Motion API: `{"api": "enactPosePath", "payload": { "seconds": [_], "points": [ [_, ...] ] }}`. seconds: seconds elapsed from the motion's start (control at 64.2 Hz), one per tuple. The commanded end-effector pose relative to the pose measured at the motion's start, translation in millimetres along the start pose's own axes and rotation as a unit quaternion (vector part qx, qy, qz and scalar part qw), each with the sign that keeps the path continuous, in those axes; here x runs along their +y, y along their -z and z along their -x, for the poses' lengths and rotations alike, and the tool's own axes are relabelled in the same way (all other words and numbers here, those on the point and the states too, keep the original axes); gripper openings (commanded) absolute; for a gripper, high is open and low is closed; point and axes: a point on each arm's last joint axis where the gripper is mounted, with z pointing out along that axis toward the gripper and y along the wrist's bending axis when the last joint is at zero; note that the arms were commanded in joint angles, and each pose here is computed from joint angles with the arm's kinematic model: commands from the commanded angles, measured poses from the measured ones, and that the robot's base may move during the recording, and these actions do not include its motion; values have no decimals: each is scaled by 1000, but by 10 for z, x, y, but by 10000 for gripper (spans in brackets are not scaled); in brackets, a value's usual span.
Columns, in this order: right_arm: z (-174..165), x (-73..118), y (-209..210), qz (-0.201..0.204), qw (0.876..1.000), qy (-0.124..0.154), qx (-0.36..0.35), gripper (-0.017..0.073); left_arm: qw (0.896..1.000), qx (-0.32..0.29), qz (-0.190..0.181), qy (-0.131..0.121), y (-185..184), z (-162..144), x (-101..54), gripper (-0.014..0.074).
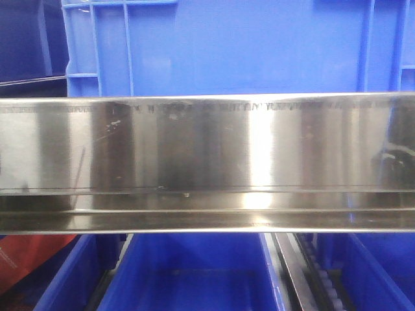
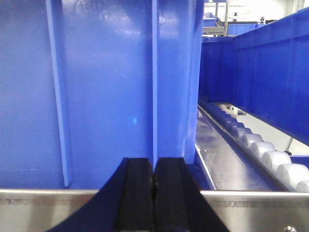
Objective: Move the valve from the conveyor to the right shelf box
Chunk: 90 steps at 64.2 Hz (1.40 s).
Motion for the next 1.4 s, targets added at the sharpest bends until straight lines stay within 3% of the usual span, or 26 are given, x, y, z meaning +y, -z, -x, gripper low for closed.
{"api": "enactPosePath", "payload": {
  "seconds": [0.0, 0.421, 0.561, 0.748, 0.966, 1.2, 1.324, 1.387],
  "points": [
    [19, -7, 3, -5, 1000, 4, -13, -155, 1000, -13, 0, 8, 5, 25, 1, -111],
    [38, -16, 3, -10, 1000, 3, -23, -155, 1000, -13, 0, 8, 5, 25, 1, -111],
    [66, -99, 5, -70, 996, -22, -49, -155, 1000, -13, 0, 8, 5, 25, 1, -111],
    [-116, -195, 43, -155, 986, -34, -50, -155, 1000, -13, 0, 8, 5, 25, 1, -111],
    [-569, -188, 86, -188, 977, -74, -68, -155, 1000, -13, 0, 8, 5, 25, 1, -111],
    [-915, -183, 30, -191, 977, -74, -55, -155, 1000, -13, 0, 8, 5, 25, 1, -111],
    [-903, -190, 26, -195, 977, -42, -76, -155, 1000, -13, 0, 8, 5, 25, 1, -111],
    [-916, -188, 24, -194, 978, -41, -68, -155, 1000, -13, 0, 8, 5, 25, 1, -111]
  ]
}}
